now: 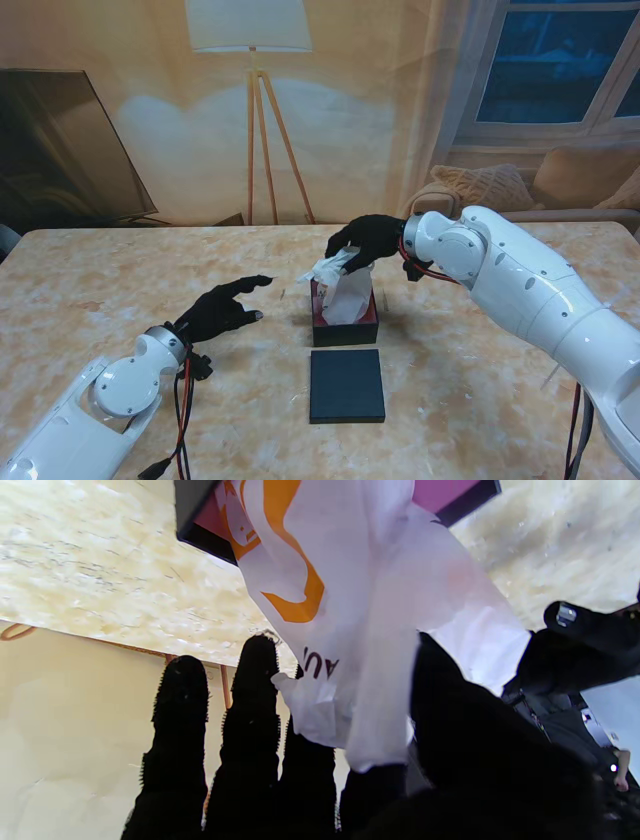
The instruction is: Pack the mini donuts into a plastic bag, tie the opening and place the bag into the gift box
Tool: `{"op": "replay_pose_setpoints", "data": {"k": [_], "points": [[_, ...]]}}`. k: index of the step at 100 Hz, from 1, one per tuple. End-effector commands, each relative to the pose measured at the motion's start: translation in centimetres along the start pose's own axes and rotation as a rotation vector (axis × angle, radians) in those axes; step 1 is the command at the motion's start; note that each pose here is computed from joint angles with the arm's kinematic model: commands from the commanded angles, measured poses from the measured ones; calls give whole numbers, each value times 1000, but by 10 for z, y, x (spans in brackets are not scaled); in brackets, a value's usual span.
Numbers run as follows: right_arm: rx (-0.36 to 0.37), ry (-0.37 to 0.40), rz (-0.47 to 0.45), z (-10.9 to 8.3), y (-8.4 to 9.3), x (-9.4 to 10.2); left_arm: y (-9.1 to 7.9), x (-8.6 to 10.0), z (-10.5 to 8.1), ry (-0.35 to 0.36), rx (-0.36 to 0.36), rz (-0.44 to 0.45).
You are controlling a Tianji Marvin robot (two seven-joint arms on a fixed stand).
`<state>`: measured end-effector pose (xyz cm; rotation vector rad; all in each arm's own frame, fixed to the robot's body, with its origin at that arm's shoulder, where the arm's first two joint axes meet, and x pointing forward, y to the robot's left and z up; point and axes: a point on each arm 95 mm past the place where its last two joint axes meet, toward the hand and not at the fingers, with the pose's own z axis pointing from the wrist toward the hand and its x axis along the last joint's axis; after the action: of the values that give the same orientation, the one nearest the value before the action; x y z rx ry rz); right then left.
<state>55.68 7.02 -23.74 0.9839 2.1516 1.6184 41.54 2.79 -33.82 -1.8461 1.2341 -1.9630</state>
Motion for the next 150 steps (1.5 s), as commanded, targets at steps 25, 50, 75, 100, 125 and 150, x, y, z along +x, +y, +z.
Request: {"op": "replay_pose_setpoints", "data": {"k": [25,50,75,100,125,150], "points": [[39,7,-25,0,-16,-3,2,2,-1,2,-16,-11],[96,22,-55,12,-26,-3,2,2,-1,1,-15,-19],[128,54,-162,24,-29,1,2,2,-2,3,-16,-24],[145,58,-249,34,-31,8,1,2,-2,4,-16,-27],[149,61,-219,42,-36,15,1,1,-2,2,-17,-24],[170,59,-180,47,-46,17,0,2,-2,-1,-15,-23]]}}
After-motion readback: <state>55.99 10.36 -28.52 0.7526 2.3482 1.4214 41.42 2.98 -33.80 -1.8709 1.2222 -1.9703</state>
